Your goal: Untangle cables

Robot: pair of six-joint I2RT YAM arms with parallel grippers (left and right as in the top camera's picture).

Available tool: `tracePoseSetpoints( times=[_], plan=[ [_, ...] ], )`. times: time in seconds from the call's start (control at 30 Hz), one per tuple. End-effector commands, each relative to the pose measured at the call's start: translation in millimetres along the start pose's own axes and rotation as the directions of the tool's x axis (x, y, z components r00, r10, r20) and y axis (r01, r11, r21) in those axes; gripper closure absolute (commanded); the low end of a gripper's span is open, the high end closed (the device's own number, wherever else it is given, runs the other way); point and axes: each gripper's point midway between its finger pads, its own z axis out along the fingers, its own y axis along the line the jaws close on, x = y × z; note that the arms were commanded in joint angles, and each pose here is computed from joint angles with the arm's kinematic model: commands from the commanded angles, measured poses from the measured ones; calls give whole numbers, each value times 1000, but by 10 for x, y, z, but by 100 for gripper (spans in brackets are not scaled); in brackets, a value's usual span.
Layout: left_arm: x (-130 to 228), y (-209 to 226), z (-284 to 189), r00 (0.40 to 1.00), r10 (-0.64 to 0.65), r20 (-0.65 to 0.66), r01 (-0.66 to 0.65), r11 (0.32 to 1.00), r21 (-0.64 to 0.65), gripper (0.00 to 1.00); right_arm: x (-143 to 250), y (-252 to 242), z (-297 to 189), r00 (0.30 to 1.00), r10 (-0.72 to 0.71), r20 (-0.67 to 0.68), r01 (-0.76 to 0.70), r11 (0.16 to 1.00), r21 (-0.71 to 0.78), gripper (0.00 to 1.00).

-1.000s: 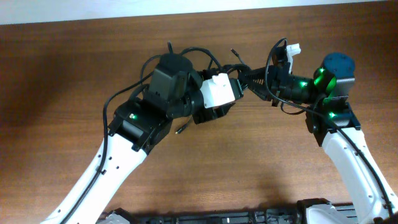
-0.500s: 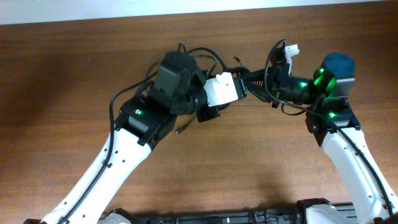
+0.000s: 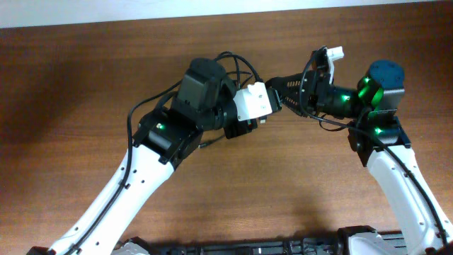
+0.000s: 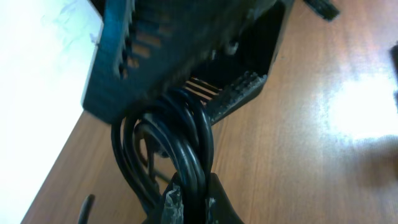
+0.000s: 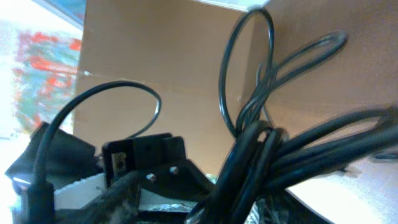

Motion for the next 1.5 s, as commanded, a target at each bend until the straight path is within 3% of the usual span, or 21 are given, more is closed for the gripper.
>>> tracePoseSetpoints(
  times=[0.0, 0.17, 0.23, 0.3, 0.63, 0.7, 0.83, 1.27, 1.3, 1.33, 1.37, 1.4, 1.43, 1.47],
  plan=[
    [84, 173, -9, 998, -30, -60, 24, 995, -100, 100, -122, -7, -8, 993, -95, 70, 93, 995, 29, 38],
    [158, 288, -31, 993, -75, -96, 58, 984, -171, 100, -162, -200, -21, 992, -63, 106, 53, 994, 96, 39],
    [142, 281, -28, 993, -73, -88, 57, 984, -166, 100, -145, -233, -22, 991, -87, 98, 76, 991, 109, 43],
    [106, 276, -23, 995, -67, -72, 55, 986, -159, 100, -158, -239, -24, 990, -94, 104, 82, 990, 114, 54],
    [21, 229, -12, 998, -56, -32, 52, 991, -124, 100, -258, -484, 16, 991, -62, 120, 43, 987, 154, 54],
    [-36, 269, -16, 999, -45, -10, 43, 989, -139, 100, -259, -546, 34, 993, -44, 110, 26, 987, 157, 63],
    [-198, 389, -38, 990, -122, 72, 133, 975, -179, 100, -219, -618, 43, 996, -26, 89, 10, 986, 166, 73],
    [-370, 616, -109, 947, -262, 188, 304, 919, -250, 100, -170, -680, 35, 997, -10, 75, -4, 983, 183, 80],
    [-368, 634, -114, 938, -286, 195, 331, 909, -255, 100, -171, -680, 35, 997, -11, 76, -4, 983, 183, 79],
    [-351, 657, -120, 933, -303, 196, 348, 899, -267, 100, -174, -680, 33, 997, -11, 77, -3, 983, 183, 71],
    [-329, 672, -123, 932, -308, 190, 352, 893, -279, 100, -176, -674, 33, 997, 0, 79, -15, 983, 181, 47],
    [-313, 685, -126, 932, -310, 185, 353, 890, -289, 100, -183, -670, 31, 996, 27, 86, -42, 983, 177, 37],
    [-309, 690, -127, 933, -310, 184, 354, 889, -292, 100, -209, -654, 19, 992, 70, 103, -87, 982, 167, 16],
    [-294, 704, -131, 933, -313, 181, 355, 885, -303, 100, -228, -639, 14, 992, 71, 109, -88, 983, 162, 15]
  ],
)
